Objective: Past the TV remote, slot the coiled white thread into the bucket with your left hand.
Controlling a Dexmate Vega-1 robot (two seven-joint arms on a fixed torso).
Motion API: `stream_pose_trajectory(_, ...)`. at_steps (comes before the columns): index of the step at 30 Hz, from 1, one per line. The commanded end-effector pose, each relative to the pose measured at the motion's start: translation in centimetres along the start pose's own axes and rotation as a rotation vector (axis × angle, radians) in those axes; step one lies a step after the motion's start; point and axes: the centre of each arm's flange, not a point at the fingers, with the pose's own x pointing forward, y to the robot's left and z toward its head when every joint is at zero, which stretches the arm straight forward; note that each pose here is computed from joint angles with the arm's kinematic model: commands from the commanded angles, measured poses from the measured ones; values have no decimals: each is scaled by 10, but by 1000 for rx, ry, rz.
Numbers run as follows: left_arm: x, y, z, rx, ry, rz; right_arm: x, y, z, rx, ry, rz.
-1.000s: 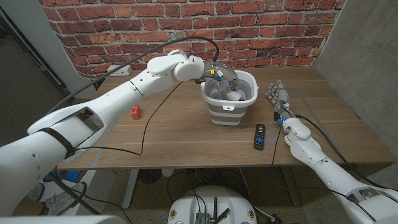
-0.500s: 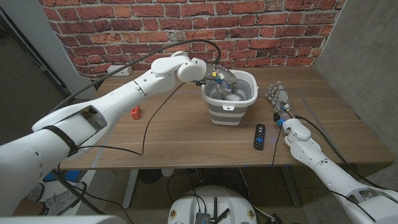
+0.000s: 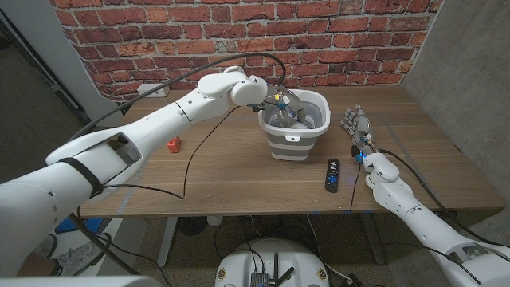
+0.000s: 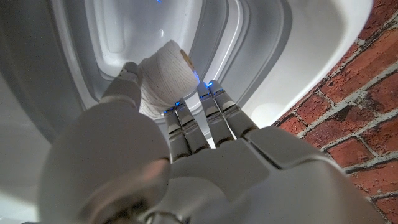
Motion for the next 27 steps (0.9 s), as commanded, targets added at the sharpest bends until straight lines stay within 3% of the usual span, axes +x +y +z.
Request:
stream_pose_trajectory(1,4,0,3,10,-12,-53,0,-2,0,0,-3,4)
stream_pose_trajectory(27,-8,11,3,15,-10,-57,-1,-2,0,2,-6,5)
